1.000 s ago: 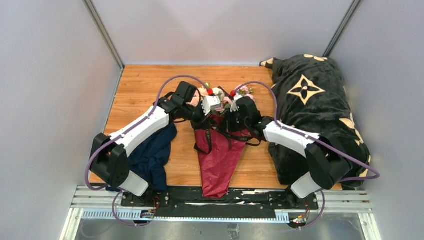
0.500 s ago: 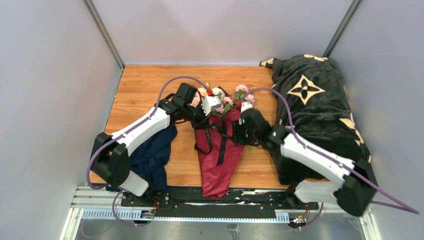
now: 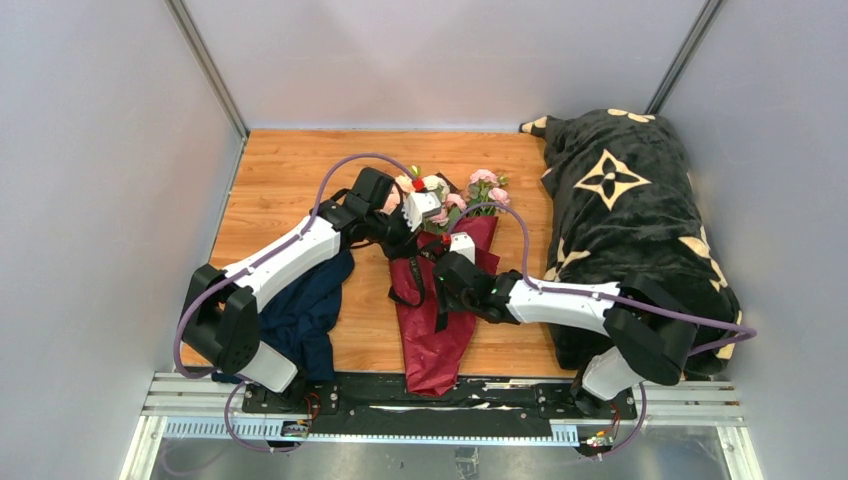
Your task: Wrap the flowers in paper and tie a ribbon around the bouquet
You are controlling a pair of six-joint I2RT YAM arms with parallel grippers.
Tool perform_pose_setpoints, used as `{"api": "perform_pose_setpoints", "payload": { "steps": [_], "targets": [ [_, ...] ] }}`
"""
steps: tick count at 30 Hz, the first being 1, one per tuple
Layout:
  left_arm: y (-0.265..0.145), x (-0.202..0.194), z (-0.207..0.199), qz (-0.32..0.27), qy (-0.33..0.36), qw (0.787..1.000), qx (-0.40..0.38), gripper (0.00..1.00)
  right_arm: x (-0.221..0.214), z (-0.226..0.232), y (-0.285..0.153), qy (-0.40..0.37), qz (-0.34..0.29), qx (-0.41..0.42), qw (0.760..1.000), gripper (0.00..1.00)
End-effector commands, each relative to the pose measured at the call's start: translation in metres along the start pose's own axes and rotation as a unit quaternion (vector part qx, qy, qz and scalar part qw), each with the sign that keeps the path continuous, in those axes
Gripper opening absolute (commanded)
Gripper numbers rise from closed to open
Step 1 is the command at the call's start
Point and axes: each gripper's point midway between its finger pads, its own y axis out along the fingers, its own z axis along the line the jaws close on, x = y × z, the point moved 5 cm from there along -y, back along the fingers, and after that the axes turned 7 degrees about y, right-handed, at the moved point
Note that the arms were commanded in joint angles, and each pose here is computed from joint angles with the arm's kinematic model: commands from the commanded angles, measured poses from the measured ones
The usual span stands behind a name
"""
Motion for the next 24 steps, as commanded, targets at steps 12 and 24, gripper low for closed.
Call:
{"api": "perform_pose_setpoints", "payload": {
  "steps": [12,24],
  "targets": [
    [0.01,-0.019,0.009,0.035,0.001,0.999,0.019,0.0,0.004,-0.011,0.042,0.0,-0.025,-0.092,0.995,0.22],
    [-0.046,-0.069,0.034,0.15,0.165,0.974,-0.031,0.73,0.008,-0.017,0.018,-0.031,-0.002,-0.045,0.999,0.11]
  ]
}}
